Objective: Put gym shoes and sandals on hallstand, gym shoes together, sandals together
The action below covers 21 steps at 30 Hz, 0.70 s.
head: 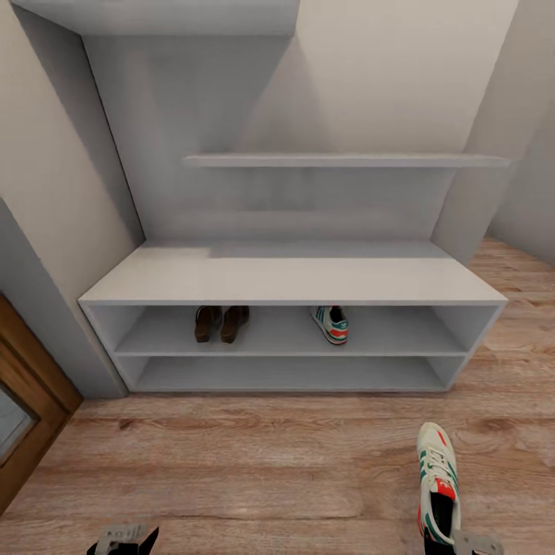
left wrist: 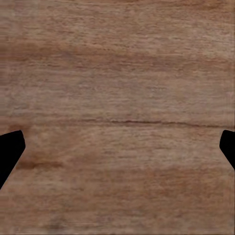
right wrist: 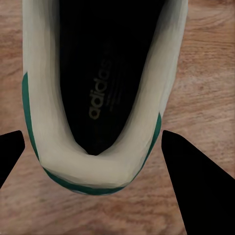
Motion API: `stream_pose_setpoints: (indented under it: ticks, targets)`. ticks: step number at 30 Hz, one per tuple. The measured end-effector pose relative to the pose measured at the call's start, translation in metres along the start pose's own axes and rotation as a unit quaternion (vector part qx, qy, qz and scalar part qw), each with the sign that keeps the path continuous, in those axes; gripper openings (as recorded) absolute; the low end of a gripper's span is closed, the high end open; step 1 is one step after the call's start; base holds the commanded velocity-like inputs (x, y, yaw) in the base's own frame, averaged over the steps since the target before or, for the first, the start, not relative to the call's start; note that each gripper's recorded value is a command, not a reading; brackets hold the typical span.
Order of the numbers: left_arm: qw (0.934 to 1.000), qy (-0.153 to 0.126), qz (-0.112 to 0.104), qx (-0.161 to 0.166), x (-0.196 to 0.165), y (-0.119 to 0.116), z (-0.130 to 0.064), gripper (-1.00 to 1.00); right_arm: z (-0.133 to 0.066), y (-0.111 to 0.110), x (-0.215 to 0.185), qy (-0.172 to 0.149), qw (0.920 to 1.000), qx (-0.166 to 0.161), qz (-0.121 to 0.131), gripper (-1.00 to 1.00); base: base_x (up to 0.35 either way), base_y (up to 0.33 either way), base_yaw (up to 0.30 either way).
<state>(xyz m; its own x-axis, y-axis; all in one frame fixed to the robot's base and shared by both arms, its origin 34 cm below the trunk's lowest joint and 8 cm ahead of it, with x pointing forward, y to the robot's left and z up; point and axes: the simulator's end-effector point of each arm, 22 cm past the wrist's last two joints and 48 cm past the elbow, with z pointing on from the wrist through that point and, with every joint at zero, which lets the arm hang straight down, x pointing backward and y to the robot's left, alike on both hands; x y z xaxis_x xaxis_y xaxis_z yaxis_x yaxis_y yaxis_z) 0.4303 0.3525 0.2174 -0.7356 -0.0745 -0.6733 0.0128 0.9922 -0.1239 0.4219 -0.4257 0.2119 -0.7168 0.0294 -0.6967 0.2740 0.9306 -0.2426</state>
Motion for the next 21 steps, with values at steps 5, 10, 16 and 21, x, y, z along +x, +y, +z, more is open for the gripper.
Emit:
stream_pose_setpoints:
  ticks: [5,10,16,21]
  targets:
    - [0.9999,0.001,-0.003,0.010,0.0088,-0.0006,-0.0064,1.00,-0.0001,-0.0002,-0.0003,-0.001,1.0000,0.000,0.000,-1.00,0.000,0.000,0.000]
    - [0.9999,0.001,-0.004,0.011,0.0103,-0.0001,-0.0077,1.00,0.0004,-0.0003,-0.0029,-0.005,1.0000,0.001,0.002,-1.00,0.000,0.000,0.000]
    - [0.9999,0.000,-0.003,0.010,0.0088,0.0022,-0.0082,1.00,0.0001,0.0013,-0.0030,-0.005,1.0000,0.000,0.002,-1.00,0.000,-0.005,0.000]
    - [0.9999,-0.004,-0.001,0.010,0.0052,0.0036,-0.0079,1.00,-0.0003,0.0012,-0.0018,-0.004,1.0000,0.000,0.003,-1.00,0.000,-0.147,0.000]
